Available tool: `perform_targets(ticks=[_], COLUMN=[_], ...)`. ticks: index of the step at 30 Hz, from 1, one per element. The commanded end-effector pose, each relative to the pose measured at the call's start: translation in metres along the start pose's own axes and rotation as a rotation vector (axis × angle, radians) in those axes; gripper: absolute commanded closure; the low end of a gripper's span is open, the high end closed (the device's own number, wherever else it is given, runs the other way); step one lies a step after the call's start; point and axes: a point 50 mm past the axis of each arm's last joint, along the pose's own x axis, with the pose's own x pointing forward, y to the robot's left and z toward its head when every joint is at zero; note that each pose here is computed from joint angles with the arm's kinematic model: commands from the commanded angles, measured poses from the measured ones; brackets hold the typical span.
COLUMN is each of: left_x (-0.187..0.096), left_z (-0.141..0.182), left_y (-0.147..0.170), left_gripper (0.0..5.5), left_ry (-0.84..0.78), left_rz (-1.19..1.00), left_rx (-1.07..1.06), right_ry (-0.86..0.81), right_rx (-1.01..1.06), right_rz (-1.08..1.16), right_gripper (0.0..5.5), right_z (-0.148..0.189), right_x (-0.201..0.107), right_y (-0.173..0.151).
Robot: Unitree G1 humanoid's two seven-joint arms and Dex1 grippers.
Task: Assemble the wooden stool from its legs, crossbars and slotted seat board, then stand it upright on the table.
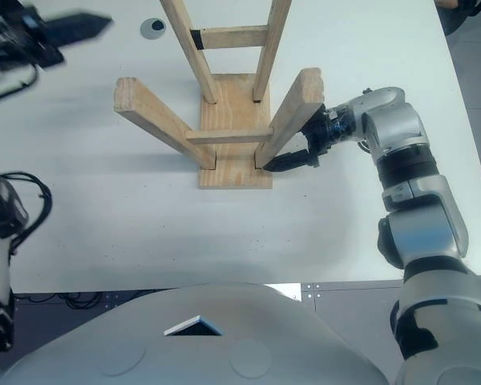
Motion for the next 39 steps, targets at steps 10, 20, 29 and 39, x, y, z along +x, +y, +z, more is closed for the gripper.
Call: perform_targets(ticks=[10,20,29,39], left_x=[0.039,0.045,0.053,0.008], left_z=[-0.077,-0.099,-0.106,-0.143], left_y=[0.001,-0.029,-0.094,-0.046], left_gripper=[2.98,2.98,2.98,2.98], left_ry=[-0.148,-0.195,-0.111,0.179], left_rz=[0.012,-0.079,-0.466,-0.153], left_rx=[-0.079,-0.158,-0.104,0.196], right_ry=[0.03,-0.271,-0.348,-0.295], right_rx=[-0.087,0.039,-0.094,-0.159], right_rz=[-0.221,-0.06,-0.275,-0.391], right_gripper=[0.12,0.12,0.12,0.12], right_z=[-0.038,-0.025,-0.01,-0.033], right_x=[-0.047,0.0,0.003,-0.02], right_y=[0.026,0.096,0.061,0.055])
